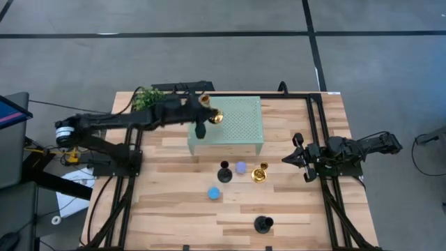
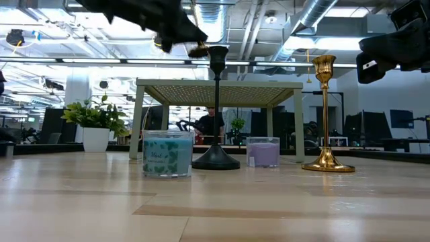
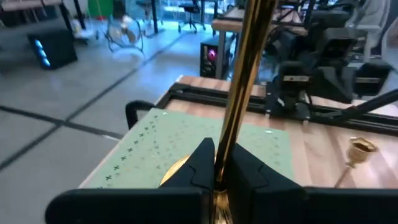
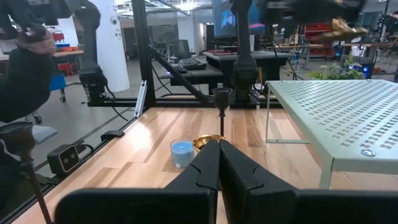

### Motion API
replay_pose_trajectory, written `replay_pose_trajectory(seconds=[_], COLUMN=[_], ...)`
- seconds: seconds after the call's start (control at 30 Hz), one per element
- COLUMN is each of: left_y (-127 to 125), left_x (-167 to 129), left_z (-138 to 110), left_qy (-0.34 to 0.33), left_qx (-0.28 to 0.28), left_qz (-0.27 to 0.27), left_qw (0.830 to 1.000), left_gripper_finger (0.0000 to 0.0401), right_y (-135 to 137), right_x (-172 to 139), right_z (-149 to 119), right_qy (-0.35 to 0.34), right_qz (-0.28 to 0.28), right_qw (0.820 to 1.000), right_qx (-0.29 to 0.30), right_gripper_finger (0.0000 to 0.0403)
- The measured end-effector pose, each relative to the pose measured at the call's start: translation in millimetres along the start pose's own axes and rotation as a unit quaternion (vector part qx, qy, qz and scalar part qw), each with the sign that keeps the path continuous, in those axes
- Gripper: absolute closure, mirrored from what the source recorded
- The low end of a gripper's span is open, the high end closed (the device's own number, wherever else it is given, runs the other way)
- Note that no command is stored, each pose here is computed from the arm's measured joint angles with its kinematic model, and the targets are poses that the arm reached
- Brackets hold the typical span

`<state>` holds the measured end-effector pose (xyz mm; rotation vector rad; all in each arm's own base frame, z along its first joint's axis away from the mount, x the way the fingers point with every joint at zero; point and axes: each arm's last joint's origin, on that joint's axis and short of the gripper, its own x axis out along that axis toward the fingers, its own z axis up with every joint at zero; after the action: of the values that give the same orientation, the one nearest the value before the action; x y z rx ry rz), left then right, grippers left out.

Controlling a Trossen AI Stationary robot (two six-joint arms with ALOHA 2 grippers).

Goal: Pick & Place candle stick holders
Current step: Put the left gold candle holder on the shelf

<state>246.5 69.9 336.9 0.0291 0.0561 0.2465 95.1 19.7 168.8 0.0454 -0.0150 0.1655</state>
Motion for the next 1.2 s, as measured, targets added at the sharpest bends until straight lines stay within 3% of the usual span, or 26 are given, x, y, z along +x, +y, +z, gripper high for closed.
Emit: replay_pose_trajectory(seconds=[0.23,0.4,0.73,1.2], left_y=[25.0,38.7,56.1,60.8], left_x=[46.3,62.5,81.6,84.2], left_z=[3.9,9.3,-18.4,-19.9], left_qy=[0.025,0.043,0.093,0.085], left_qx=[-0.011,-0.014,-0.022,-0.021], left_qz=[-0.002,0.011,0.044,0.054], left_qw=[1.0,0.999,0.994,0.995], left_gripper_finger=[0.0385,0.0385,0.0384,0.0384], right_y=[-0.4,-0.7,-0.8,-0.8], right_x=[0.0,0.0,0.0,0.0], right_z=[0.1,0.1,0.1,-0.1], right_qy=[-0.001,-0.001,-0.001,0.0], right_qz=[-0.007,-0.013,-0.014,-0.014], right_qw=[1.0,1.0,1.0,1.0], right_qx=[0.0,0.0,-0.012,-0.012], right_gripper_finger=[0.0403,0.0403,0.0403,0.0403])
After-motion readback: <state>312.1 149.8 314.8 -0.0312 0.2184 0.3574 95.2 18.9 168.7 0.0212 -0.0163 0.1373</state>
